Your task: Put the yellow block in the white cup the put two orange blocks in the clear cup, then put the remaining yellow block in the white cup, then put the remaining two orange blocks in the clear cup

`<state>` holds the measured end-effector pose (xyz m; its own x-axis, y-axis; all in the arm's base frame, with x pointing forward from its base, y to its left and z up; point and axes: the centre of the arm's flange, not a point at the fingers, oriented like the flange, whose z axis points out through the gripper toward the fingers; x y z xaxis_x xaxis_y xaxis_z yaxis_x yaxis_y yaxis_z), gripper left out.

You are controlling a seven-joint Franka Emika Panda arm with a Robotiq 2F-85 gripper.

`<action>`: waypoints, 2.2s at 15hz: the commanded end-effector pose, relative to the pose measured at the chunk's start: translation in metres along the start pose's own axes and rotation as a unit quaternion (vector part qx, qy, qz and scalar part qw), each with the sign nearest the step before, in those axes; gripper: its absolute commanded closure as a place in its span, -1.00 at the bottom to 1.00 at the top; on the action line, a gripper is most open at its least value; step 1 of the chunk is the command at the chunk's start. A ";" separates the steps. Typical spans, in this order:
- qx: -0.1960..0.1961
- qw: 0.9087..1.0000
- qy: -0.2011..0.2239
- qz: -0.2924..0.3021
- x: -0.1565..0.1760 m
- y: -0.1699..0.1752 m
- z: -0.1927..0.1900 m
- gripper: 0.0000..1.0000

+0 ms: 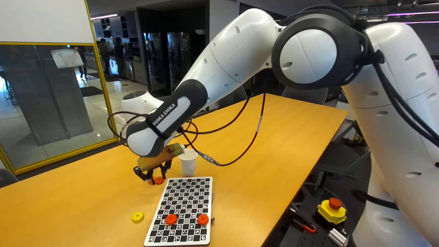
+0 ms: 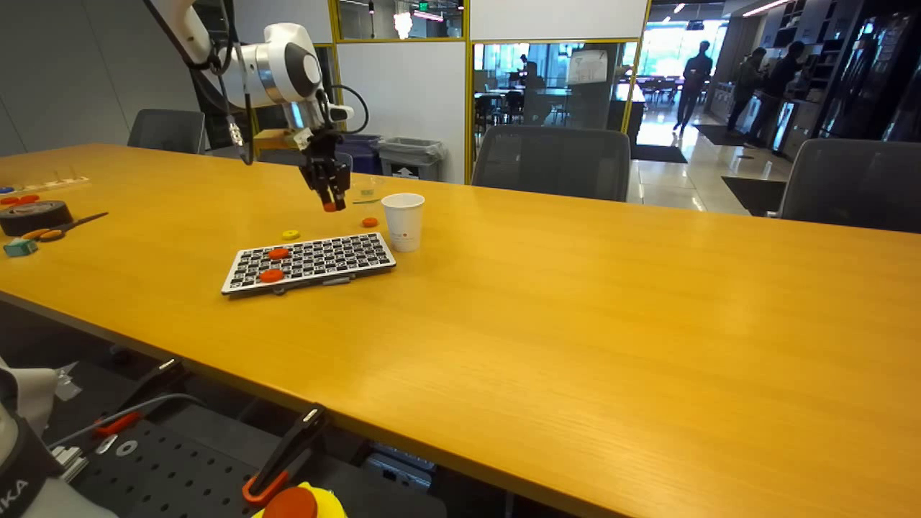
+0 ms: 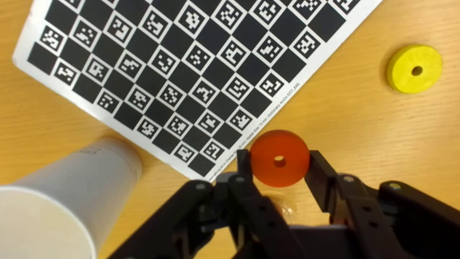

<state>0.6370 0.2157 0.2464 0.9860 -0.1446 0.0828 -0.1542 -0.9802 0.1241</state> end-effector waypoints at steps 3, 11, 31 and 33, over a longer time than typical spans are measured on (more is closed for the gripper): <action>-0.016 0.999 0.030 0.003 0.016 0.001 -0.050 0.65; -0.012 1.000 0.029 0.001 0.061 0.002 -0.059 0.65; -0.012 1.000 0.017 -0.008 0.105 -0.001 -0.040 -0.80; -0.012 1.000 0.023 -0.004 0.100 0.002 -0.047 -1.00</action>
<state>0.7272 0.2042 0.2851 0.9842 -0.1290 0.1215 -0.1482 -0.9751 0.1652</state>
